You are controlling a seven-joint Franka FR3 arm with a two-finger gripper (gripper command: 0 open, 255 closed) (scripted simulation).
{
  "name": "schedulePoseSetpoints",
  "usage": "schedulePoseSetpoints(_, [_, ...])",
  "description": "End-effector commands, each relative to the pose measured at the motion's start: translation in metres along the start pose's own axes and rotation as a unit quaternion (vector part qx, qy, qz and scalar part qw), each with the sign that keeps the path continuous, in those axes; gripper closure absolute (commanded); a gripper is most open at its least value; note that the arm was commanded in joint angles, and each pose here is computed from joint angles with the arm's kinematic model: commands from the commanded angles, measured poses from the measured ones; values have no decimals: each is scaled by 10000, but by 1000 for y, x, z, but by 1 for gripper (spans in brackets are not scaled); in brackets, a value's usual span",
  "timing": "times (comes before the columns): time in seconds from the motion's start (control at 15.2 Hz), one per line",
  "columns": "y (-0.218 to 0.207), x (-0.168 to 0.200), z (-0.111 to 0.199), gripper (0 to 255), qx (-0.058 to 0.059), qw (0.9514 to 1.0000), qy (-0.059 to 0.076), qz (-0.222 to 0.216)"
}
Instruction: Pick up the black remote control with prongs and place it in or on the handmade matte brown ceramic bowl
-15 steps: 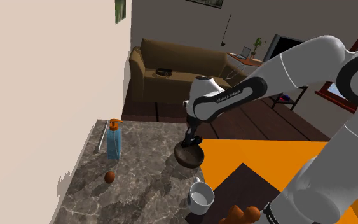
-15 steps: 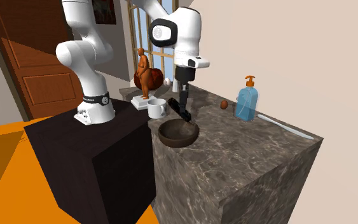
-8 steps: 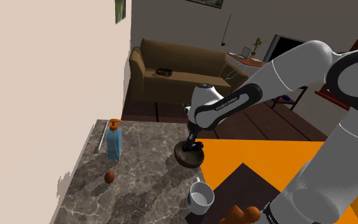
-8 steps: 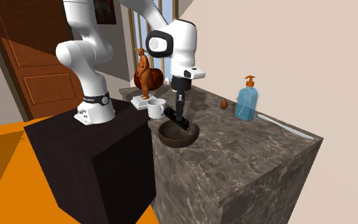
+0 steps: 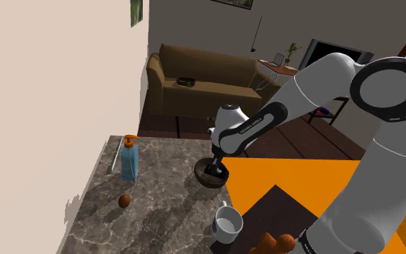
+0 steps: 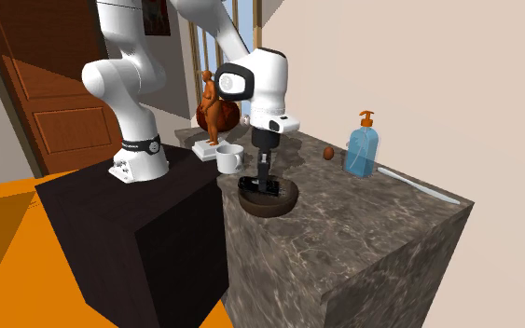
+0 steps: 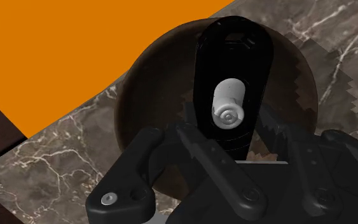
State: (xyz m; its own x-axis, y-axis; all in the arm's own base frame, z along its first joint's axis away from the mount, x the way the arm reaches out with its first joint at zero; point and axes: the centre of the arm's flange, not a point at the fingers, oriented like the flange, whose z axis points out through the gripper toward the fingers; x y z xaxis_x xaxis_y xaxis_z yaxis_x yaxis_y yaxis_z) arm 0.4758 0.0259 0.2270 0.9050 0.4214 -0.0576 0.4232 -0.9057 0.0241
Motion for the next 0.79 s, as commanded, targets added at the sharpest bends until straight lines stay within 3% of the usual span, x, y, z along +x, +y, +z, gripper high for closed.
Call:
schedulePoseSetpoints(0.0, [-1, 0, 2, 255, -1, 10000, 4, -3])
schedulePoseSetpoints(0.4, [-1, 0, 2, 255, -1, 10000, 4, -3])
schedulePoseSetpoints(0.46, [-1, 0, 2, 0, -1, 10000, 4, -3])
schedulePoseSetpoints(0.73, [0, 0, 2, 0, -1, 10000, 4, -3])
